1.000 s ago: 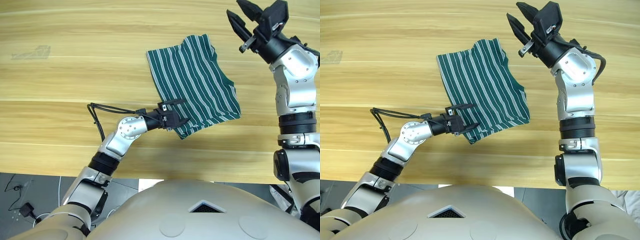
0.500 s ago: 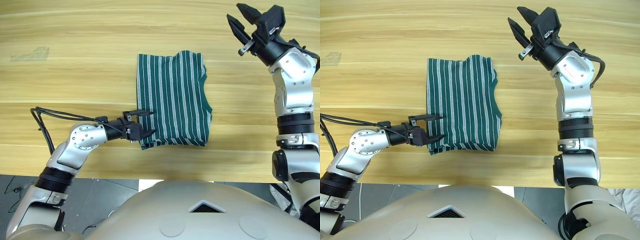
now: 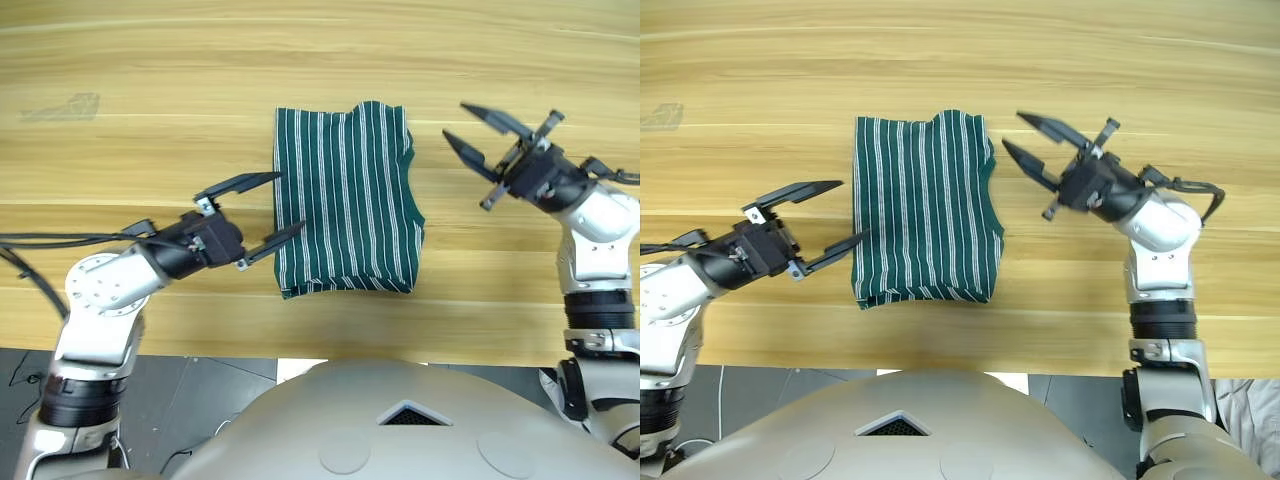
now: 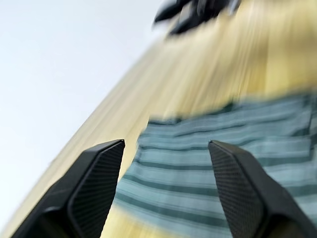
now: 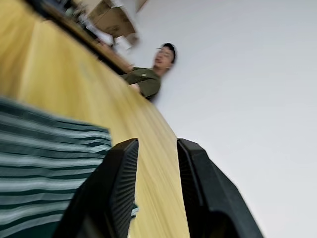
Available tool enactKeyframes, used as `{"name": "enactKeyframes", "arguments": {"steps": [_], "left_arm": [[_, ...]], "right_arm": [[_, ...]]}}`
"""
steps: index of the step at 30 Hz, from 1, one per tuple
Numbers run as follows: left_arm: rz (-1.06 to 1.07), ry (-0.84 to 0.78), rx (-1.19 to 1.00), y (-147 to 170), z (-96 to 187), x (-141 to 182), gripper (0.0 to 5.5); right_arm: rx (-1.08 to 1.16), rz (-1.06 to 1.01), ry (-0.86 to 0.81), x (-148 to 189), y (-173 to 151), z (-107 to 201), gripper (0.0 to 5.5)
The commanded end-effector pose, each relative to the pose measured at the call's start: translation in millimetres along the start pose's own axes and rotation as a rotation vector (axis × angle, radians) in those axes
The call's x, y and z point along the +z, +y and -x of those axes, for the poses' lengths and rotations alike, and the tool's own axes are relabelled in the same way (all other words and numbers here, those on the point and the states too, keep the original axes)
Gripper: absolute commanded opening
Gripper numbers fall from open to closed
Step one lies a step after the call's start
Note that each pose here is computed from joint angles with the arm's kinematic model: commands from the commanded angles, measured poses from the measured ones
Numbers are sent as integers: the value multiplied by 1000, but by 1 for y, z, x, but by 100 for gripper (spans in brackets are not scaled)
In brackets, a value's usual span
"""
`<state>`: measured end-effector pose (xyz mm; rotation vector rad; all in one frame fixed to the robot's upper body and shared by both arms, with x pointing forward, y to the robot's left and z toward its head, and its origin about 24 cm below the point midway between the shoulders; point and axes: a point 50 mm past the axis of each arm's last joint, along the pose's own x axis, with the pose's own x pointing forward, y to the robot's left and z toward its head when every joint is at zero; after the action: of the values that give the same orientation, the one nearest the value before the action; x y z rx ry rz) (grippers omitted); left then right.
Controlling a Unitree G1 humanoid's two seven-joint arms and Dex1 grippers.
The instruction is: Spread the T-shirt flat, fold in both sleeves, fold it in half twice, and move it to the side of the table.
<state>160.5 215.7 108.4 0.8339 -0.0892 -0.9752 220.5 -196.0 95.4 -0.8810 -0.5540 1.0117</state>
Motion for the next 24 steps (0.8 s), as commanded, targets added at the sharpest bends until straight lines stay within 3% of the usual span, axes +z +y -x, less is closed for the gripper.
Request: {"name": "enactKeyframes", "arguments": {"steps": [1, 9, 18, 24], "left_arm": [[-287, 170, -204, -30, 23, -17, 314], [-511, 115, -380, -62, 23, -37, 314], [-501, 50, -362, -61, 2, -50, 314], [-477, -36, -474, -77, -11, -48, 314]], "right_arm": [[347, 230, 6, 2, 25, 29, 143], [595, 341, -63, -12, 47, 33, 143], [651, 212, -67, -16, 79, 32, 143], [651, 158, -93, -15, 90, 21, 143]]}}
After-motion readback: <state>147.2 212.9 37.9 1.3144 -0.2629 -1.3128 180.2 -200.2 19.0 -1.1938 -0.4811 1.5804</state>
